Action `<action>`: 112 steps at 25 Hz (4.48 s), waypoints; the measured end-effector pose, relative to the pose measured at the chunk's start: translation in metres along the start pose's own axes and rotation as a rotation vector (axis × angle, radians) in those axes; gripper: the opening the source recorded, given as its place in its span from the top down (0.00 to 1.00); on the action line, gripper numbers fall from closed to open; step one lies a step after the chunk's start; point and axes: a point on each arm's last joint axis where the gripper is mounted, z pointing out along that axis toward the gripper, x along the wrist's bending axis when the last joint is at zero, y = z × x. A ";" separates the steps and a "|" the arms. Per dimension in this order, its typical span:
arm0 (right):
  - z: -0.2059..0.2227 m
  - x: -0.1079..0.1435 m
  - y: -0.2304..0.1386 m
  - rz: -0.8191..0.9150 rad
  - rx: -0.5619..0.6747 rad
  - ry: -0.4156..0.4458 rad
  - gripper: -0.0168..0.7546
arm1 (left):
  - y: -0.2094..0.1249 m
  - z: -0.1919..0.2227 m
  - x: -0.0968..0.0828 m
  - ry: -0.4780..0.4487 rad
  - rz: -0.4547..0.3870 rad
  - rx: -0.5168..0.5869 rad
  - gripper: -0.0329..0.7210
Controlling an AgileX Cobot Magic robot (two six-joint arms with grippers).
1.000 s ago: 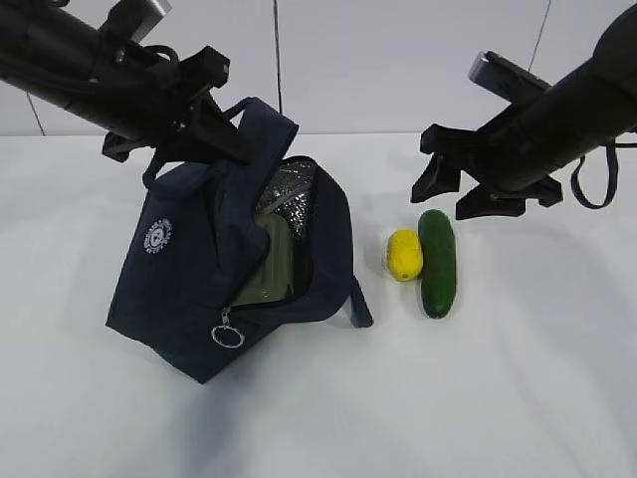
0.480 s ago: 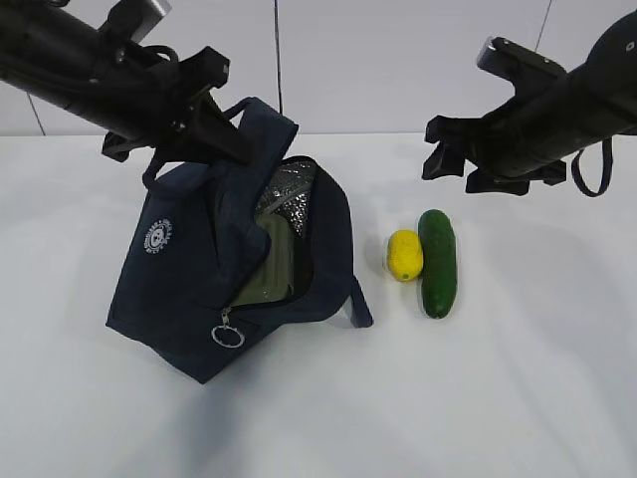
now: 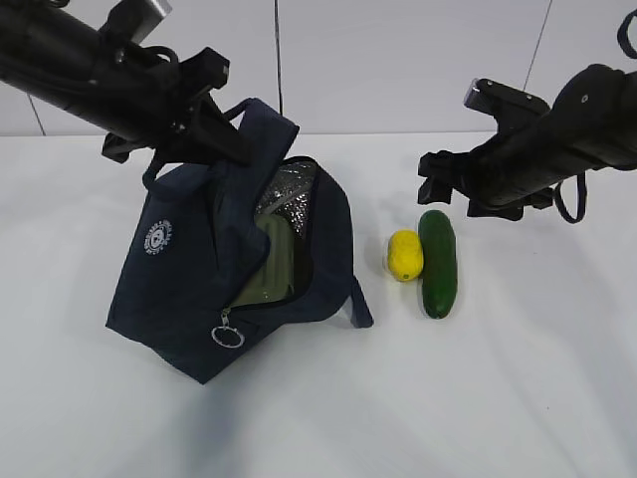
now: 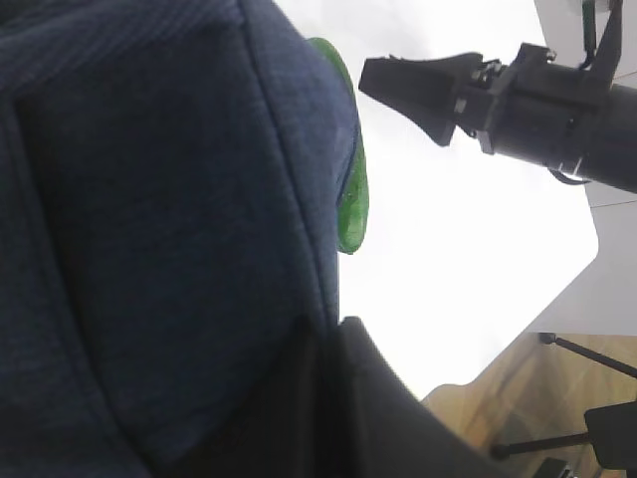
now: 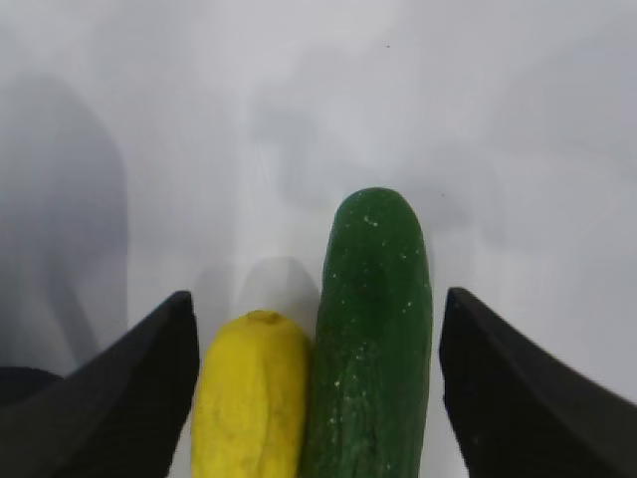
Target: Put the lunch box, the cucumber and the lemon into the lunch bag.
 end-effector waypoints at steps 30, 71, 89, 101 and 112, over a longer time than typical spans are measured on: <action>0.046 -0.015 -0.006 -0.015 -0.014 -0.053 0.23 | -0.001 0.000 0.000 -0.004 0.003 0.013 0.96; 0.057 -0.020 -0.012 -0.013 0.004 -0.065 0.47 | -0.001 0.000 0.000 -0.004 0.003 0.013 0.96; -0.011 0.008 0.016 -0.043 -0.019 0.018 0.47 | -0.001 0.000 0.000 -0.004 0.003 0.014 0.96; -0.024 0.012 0.014 -0.076 0.037 0.027 0.56 | -0.001 0.000 0.000 -0.005 0.003 0.015 0.96; -0.067 0.040 0.032 -0.033 0.121 0.167 0.56 | -0.001 0.000 0.000 -0.005 0.003 0.015 0.96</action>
